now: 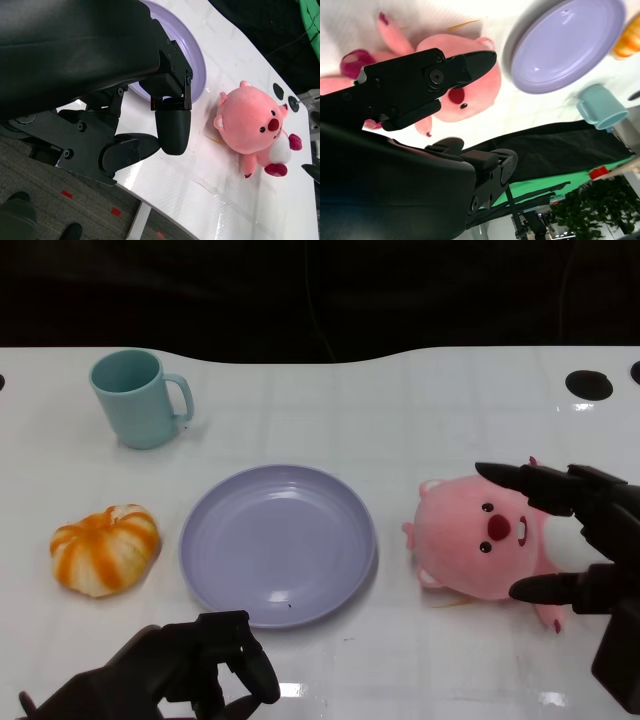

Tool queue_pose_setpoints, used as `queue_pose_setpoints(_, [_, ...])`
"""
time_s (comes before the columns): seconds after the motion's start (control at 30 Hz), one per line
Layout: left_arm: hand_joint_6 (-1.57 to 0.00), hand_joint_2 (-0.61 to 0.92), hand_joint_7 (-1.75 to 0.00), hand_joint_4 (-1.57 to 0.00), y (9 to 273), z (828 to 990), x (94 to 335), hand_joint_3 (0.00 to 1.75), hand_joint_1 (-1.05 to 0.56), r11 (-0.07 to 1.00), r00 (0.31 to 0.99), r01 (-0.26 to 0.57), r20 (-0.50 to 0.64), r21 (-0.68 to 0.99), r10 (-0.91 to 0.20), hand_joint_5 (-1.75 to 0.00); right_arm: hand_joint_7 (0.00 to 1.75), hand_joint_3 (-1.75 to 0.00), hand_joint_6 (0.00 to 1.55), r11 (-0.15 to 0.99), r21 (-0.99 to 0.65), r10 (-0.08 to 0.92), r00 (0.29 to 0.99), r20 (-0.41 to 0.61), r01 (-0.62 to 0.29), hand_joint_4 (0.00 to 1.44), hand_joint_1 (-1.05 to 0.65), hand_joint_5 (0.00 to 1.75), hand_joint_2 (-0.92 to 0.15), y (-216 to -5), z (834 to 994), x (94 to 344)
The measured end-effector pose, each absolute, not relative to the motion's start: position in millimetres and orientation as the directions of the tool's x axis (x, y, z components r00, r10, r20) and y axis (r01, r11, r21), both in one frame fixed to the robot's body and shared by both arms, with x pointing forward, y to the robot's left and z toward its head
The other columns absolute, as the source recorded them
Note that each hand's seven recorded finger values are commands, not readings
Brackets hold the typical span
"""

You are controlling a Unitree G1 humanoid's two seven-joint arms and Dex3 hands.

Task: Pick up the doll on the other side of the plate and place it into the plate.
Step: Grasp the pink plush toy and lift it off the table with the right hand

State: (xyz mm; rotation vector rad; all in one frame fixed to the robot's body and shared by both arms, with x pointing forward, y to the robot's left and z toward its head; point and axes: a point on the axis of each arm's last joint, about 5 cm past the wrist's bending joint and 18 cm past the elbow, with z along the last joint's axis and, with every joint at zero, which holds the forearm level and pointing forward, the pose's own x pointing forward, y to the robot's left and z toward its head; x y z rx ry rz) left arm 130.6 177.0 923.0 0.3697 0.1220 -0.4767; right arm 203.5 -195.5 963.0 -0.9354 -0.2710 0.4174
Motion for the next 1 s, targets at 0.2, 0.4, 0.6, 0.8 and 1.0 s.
queue_pose_setpoints(0.2, [-0.61, 0.84, -1.37, -0.62, 176.0, 922.9, 130.8, 0.65, -0.26, 0.822, 0.883, 0.469, -0.202, 0.324, -0.425, -1.74, 0.01, 0.00, 0.12, 0.438, -0.863, 0.442, 0.896, -0.037, -0.252, 0.00, -0.70, 0.18, -0.85, -187.1, 967.8, 211.4])
queue_pose_setpoints(0.4, [-0.61, 0.85, -1.37, -0.62, 175.9, 924.2, 129.3, 0.64, -0.26, 0.821, 0.884, 0.466, -0.200, 0.331, -0.422, -1.75, 0.01, 0.00, 0.13, 0.355, -0.897, 0.433, 0.896, -0.093, -0.264, 0.00, -0.73, 0.16, -0.85, -178.6, 970.5, 223.4])
queue_pose_setpoints(0.6, [-0.61, 0.84, -1.38, -0.64, 177.0, 924.1, 127.9, 0.64, -0.26, 0.822, 0.887, 0.461, -0.205, 0.334, -0.414, -1.75, 0.01, -0.01, 0.13, 0.300, -0.905, 0.426, 0.891, -0.155, -0.301, 0.00, -0.71, 0.15, -0.86, -173.3, 963.7, 235.7])
queue_pose_setpoints(0.8, [-0.61, 0.83, -1.39, -0.64, 177.1, 924.2, 127.7, 0.64, -0.25, 0.821, 0.888, 0.458, -0.208, 0.340, -0.409, -1.75, 0.01, -0.01, 0.13, 0.265, -0.897, 0.416, 0.882, -0.223, -0.353, 0.01, -0.73, 0.17, -0.89, -168.7, 953.0, 257.4])
queue_pose_setpoints(1.0, [-0.60, 0.83, -1.40, -0.63, 177.0, 923.8, 126.7, 0.66, -0.26, 0.830, 0.896, 0.444, -0.196, 0.339, -0.399, -1.75, 0.01, 0.00, 0.14, 0.243, -0.890, 0.404, 0.875, -0.267, -0.384, 0.03, -0.73, 0.19, -0.88, -160.8, 940.5, 274.4])
